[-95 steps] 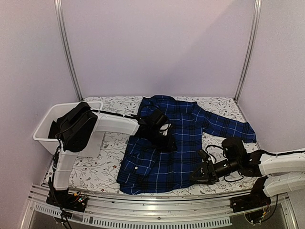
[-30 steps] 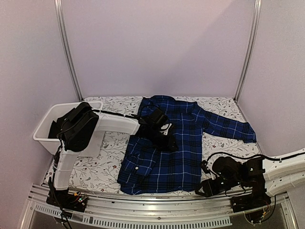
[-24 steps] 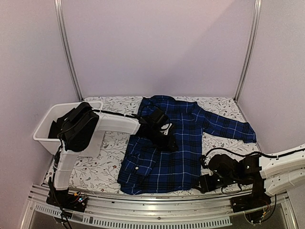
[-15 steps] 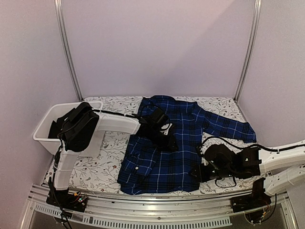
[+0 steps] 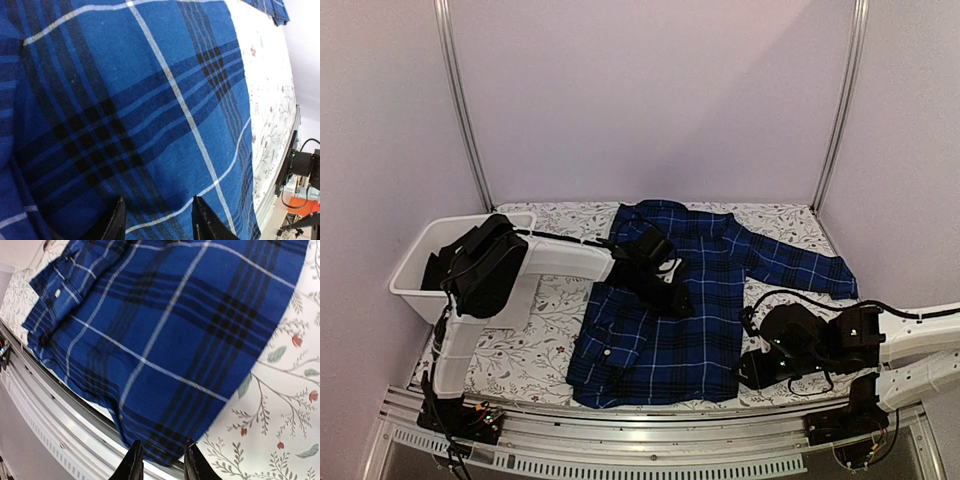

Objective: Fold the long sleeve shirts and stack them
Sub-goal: Adjust the corner of the shirt at the corner of the board.

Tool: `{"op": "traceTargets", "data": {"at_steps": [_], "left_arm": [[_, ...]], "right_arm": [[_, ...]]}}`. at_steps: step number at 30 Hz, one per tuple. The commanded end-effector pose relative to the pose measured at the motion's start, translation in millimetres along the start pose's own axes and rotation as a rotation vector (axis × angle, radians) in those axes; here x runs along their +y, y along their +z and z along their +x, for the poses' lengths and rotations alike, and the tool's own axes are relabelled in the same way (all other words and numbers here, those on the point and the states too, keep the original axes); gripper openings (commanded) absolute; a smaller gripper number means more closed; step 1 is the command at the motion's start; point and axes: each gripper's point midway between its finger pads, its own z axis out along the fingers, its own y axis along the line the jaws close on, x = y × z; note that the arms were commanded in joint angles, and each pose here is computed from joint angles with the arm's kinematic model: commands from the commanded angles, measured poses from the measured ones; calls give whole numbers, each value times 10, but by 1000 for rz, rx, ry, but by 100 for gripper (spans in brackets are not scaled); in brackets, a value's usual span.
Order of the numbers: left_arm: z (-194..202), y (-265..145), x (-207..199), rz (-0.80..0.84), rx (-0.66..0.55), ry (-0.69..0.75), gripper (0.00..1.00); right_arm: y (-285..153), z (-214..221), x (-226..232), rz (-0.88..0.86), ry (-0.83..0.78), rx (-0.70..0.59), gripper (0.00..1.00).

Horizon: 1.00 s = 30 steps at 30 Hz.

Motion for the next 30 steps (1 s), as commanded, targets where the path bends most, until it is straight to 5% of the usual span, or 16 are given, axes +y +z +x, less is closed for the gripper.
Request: {"op": "traceTargets", "data": {"at_steps": [1, 8, 24, 28, 30], "left_arm": [[112, 79, 149, -20, 36, -9, 45], [81, 76, 173, -21, 30, -14, 45], [67, 79, 214, -26, 31, -22, 45], [66, 80, 222, -27, 30, -24, 45], [63, 75, 223, -27, 29, -24, 45]], "right_arm": [[38, 453, -167, -38, -27, 107, 28], [146, 622, -259, 0, -75, 117, 30], [476, 495, -50, 71, -155, 61, 54], [514, 470, -4, 72, -157, 56, 53], [516, 459, -21, 88, -157, 55, 42]]}}
